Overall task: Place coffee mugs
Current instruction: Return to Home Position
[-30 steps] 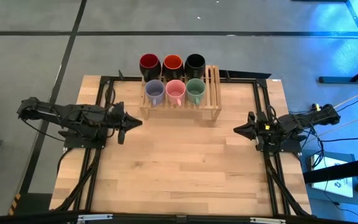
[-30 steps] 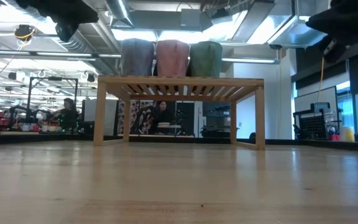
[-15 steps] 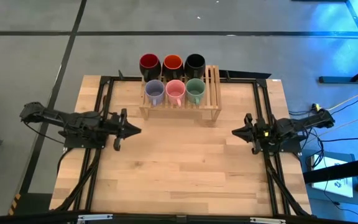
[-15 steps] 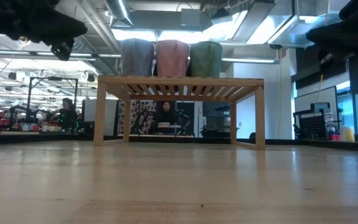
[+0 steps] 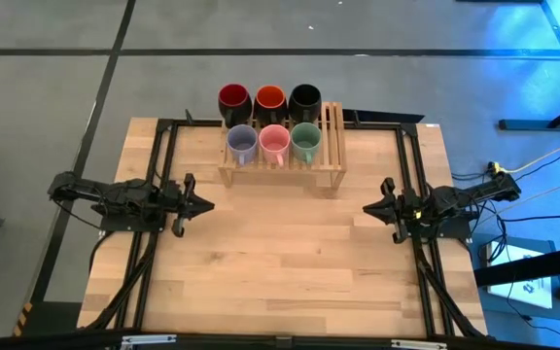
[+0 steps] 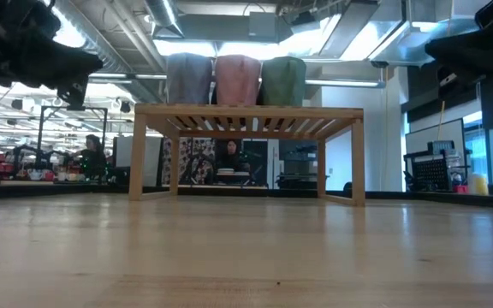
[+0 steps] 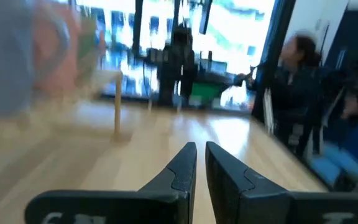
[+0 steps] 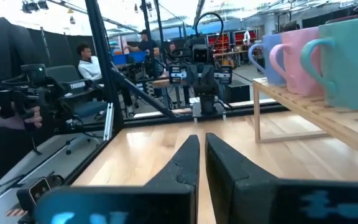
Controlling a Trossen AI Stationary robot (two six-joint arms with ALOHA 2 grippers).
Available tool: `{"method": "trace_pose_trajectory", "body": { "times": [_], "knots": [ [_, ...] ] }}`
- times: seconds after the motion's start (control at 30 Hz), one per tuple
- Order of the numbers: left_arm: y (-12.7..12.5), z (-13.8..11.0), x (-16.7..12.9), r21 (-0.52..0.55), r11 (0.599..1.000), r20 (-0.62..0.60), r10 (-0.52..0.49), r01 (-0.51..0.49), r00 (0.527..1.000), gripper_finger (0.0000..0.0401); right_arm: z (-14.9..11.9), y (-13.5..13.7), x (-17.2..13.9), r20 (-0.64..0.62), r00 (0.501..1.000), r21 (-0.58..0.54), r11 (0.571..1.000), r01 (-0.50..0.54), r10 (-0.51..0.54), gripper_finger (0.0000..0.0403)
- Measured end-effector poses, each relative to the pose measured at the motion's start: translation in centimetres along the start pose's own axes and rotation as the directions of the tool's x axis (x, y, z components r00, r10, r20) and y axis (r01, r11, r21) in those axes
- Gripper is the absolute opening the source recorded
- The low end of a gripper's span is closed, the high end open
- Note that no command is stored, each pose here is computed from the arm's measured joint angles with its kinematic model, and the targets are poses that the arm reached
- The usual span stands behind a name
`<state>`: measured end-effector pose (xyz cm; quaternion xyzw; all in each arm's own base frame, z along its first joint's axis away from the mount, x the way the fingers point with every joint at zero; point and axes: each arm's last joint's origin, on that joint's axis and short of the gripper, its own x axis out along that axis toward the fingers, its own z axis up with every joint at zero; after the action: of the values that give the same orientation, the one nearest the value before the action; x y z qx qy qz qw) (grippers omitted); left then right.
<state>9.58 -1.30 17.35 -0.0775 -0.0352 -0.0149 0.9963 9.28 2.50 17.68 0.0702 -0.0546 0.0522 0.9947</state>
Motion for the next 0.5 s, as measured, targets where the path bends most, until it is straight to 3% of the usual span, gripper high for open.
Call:
{"method": "trace_pose_trajectory", "body": {
  "times": [0.23,0.5],
  "knots": [
    [0.16,-0.33,0.02,0.04,0.999,-0.022,0.026,-0.025,0.999,0.003,-0.17,-0.03,0.0,-0.017,1.0,-0.003,1.0,0.007,-0.007,0.0014],
    [0.17,-0.43,0.1,0.049,0.998,-0.036,0.033,-0.031,0.999,0.003,-0.12,-0.26,0.01,-0.005,0.996,0.064,0.994,0.089,-0.088,0.0014]
  ]
}}
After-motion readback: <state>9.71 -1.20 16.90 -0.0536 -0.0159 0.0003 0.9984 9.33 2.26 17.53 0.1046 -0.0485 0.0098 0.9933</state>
